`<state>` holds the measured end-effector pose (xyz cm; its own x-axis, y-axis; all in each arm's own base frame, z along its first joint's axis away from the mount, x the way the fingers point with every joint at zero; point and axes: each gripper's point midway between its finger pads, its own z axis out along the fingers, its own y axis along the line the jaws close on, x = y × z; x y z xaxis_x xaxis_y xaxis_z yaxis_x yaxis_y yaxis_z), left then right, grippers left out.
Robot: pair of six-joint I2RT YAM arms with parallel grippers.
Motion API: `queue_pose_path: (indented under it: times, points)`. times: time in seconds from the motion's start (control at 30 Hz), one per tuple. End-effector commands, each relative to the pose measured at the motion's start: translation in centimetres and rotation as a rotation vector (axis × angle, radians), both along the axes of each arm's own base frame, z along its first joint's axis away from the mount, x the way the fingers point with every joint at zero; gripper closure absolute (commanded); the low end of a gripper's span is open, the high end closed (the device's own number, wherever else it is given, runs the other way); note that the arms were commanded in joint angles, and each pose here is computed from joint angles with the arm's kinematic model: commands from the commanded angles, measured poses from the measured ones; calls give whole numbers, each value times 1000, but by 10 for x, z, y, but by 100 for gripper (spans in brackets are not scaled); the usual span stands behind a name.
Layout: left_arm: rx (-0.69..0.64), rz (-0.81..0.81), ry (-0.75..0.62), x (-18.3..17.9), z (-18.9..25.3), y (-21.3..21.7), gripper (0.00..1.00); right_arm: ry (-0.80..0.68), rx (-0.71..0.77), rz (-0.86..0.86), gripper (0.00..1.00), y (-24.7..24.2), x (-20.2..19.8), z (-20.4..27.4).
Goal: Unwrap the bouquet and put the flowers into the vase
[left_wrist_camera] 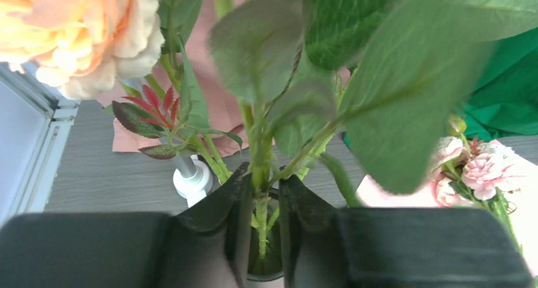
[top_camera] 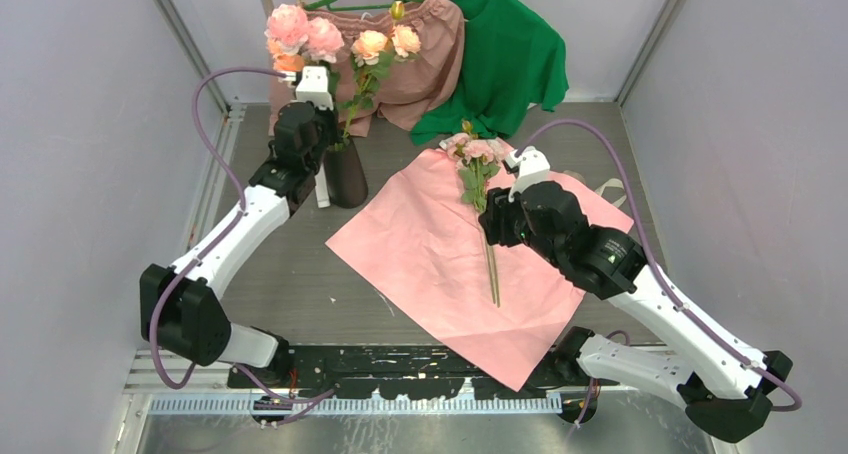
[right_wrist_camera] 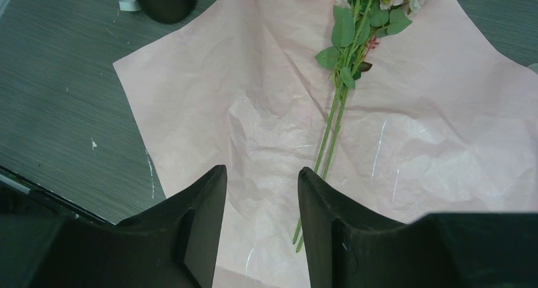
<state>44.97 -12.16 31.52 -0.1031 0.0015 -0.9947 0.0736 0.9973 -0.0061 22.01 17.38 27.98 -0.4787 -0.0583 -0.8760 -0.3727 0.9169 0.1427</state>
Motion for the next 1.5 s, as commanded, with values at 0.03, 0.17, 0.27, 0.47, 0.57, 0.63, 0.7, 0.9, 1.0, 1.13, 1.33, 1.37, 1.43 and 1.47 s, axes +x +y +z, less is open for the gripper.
queue_pose_path:
  times: [0.03,0.17,0.27,0.47,0.57,0.63,0.7,0.9,1.0,1.13,1.33,1.37,1.43,1.47]
  points:
    - [-56,23,-68,5,22,3,62,-46,21,-9,49,2,6,9]
    - [-63,45,-63,-4,28,10,38,-45,17,-13,50,0,5,7]
    - [-59,50,-25,-15,28,14,32,-44,15,-15,50,1,6,4]
    - [-51,32,48,-42,18,19,20,-16,-7,-21,50,15,20,-13]
    - [-37,50,99,-55,6,27,19,4,14,-43,52,22,35,-26]
    - [-38,60,119,-63,-5,31,17,43,44,-60,53,24,48,-37]
    - [-44,78,119,-71,-12,36,17,82,66,-93,55,22,62,-49]
    - [-87,51,149,-89,-34,35,17,183,38,-179,61,12,92,-96]
    - [-116,5,178,-98,-44,27,17,233,24,-206,62,11,100,-121]
    - [-139,-34,205,-108,-58,21,17,297,7,-214,64,13,101,-151]
    - [-171,-68,236,-118,-67,15,17,334,-6,-232,65,10,100,-172]
    - [-183,-84,245,-120,-68,11,17,339,-8,-236,65,9,101,-176]
    - [-205,-113,262,-125,-69,6,17,358,-15,-248,66,5,101,-186]
    - [-214,-125,273,-127,-70,4,17,373,-18,-250,66,4,100,-192]
